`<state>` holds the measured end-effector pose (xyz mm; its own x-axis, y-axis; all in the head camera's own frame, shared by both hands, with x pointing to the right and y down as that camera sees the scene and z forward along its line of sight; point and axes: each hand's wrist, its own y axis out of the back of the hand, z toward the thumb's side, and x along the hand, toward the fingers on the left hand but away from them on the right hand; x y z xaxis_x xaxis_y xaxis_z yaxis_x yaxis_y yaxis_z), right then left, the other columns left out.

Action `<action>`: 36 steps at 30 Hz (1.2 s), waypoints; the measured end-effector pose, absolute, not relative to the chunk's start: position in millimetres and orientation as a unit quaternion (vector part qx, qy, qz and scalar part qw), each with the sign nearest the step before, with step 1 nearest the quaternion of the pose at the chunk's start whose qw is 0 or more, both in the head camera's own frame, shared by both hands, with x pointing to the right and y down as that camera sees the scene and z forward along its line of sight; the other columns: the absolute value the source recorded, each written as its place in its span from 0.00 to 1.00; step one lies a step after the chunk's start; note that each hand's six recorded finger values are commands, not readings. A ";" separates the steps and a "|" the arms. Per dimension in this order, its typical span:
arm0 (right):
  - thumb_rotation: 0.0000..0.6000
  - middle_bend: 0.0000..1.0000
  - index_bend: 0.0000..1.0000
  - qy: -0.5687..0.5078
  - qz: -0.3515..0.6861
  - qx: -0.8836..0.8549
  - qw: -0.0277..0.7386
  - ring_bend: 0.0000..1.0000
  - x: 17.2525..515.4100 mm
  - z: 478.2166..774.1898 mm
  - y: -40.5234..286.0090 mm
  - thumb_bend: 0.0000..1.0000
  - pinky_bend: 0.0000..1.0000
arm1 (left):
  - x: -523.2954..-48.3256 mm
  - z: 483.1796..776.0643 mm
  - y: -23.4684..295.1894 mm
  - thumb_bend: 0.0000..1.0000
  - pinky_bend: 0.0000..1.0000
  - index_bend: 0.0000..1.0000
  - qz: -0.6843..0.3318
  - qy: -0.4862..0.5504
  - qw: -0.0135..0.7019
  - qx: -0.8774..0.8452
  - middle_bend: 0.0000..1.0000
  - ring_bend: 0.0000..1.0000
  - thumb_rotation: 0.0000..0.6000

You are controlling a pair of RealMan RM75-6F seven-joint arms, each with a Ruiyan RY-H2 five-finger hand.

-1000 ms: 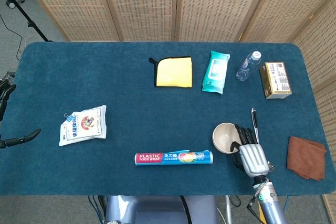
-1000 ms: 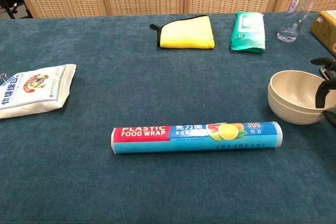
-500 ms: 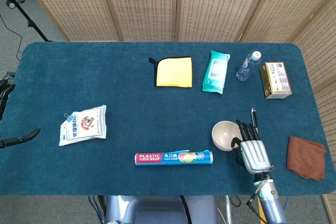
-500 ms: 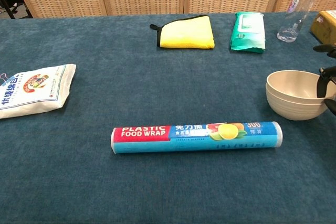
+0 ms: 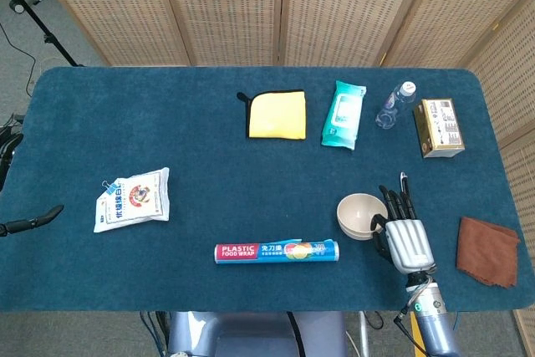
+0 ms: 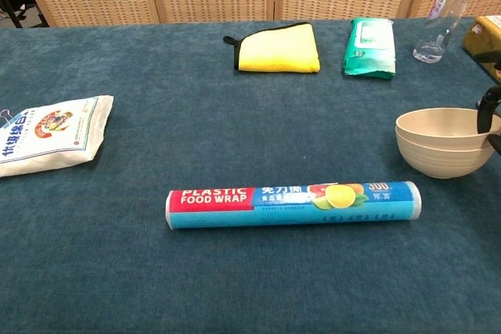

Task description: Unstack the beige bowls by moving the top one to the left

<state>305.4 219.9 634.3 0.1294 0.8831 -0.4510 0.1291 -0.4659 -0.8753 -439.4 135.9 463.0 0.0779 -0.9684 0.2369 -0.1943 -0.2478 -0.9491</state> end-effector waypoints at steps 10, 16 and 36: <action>1.00 0.00 0.53 -0.389 0.534 -0.659 0.359 0.00 303.0 629.2 210.9 0.50 0.00 | -439.1 461.6 135.9 0.10 0.00 0.00 -0.490 0.470 0.396 -0.619 0.00 0.00 0.54; 1.00 0.00 0.53 -0.399 0.526 -0.657 0.364 0.00 300.0 625.6 204.7 0.49 0.00 | -439.1 461.2 136.0 0.10 0.00 0.00 -0.490 0.470 0.396 -0.618 0.00 0.00 0.54; 1.00 0.00 0.53 -0.425 0.483 -0.664 0.380 0.00 265.3 615.4 177.2 0.47 0.00 | -446.2 454.1 136.3 0.10 0.00 0.00 -0.495 0.478 0.397 -0.608 0.00 0.00 0.54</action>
<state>265.3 177.2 615.4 0.1712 0.9322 -0.3190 0.1976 -0.3497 -0.9158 -446.2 136.3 454.1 0.0540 -0.9734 0.2227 -0.1877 -0.2289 -0.9552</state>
